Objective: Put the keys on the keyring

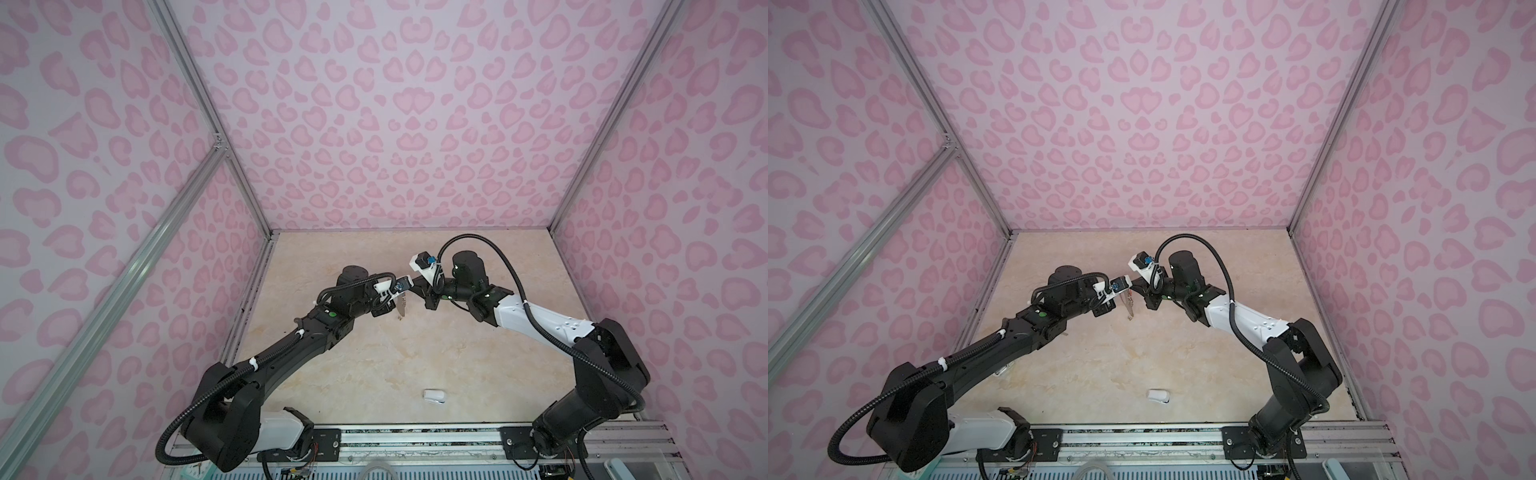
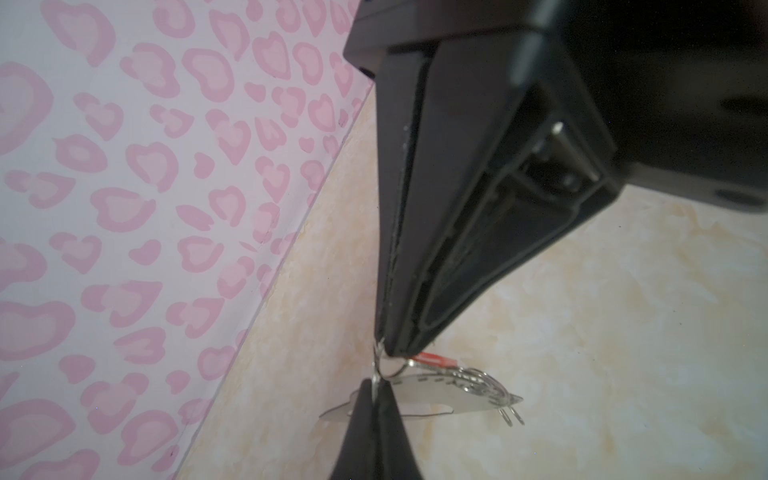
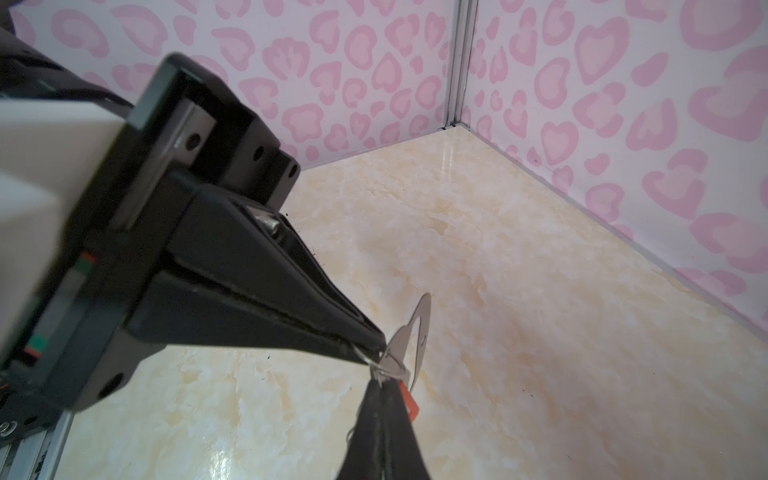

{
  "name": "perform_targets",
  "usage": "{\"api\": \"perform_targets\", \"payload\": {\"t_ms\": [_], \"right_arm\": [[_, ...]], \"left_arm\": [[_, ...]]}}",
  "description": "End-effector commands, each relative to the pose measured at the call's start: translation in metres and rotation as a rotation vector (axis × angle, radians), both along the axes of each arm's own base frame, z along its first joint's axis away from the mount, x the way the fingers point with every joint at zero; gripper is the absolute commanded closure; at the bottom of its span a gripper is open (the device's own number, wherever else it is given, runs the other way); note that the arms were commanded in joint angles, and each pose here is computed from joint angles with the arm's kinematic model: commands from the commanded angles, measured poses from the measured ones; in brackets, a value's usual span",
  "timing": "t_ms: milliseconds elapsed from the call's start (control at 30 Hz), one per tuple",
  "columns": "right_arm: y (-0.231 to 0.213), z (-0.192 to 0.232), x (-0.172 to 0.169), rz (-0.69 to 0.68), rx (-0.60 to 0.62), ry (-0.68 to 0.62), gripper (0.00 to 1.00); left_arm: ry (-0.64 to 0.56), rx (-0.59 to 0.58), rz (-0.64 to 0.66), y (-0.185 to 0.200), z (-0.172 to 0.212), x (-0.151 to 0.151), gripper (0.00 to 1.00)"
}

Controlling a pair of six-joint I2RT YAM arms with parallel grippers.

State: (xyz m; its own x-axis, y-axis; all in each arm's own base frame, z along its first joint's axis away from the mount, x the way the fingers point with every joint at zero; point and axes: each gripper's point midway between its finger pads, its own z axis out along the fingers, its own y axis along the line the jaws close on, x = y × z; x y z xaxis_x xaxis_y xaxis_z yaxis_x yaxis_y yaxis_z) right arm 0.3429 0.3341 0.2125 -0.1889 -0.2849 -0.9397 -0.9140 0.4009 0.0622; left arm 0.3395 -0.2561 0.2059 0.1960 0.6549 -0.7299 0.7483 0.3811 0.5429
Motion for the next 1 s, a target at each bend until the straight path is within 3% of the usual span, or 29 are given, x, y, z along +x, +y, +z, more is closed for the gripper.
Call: {"api": "perform_targets", "payload": {"t_ms": [0, 467, 833, 967], "right_arm": [[-0.004, 0.009, 0.009, -0.052, 0.014, -0.047, 1.0], [-0.018, -0.009, 0.009, -0.065, -0.041, 0.026, 1.0], [-0.021, -0.017, -0.018, 0.023, -0.076, 0.085, 1.0], [-0.019, -0.011, -0.031, 0.057, -0.066, 0.174, 1.0]], "left_arm": [[0.002, 0.005, -0.055, -0.008, 0.0, -0.007, 0.97], [-0.032, 0.013, -0.113, -0.008, 0.002, -0.02, 0.97], [0.017, -0.042, -0.057, -0.006, 0.01, -0.011, 0.97], [0.048, -0.061, -0.089, -0.01, 0.01, -0.018, 0.97]]}}
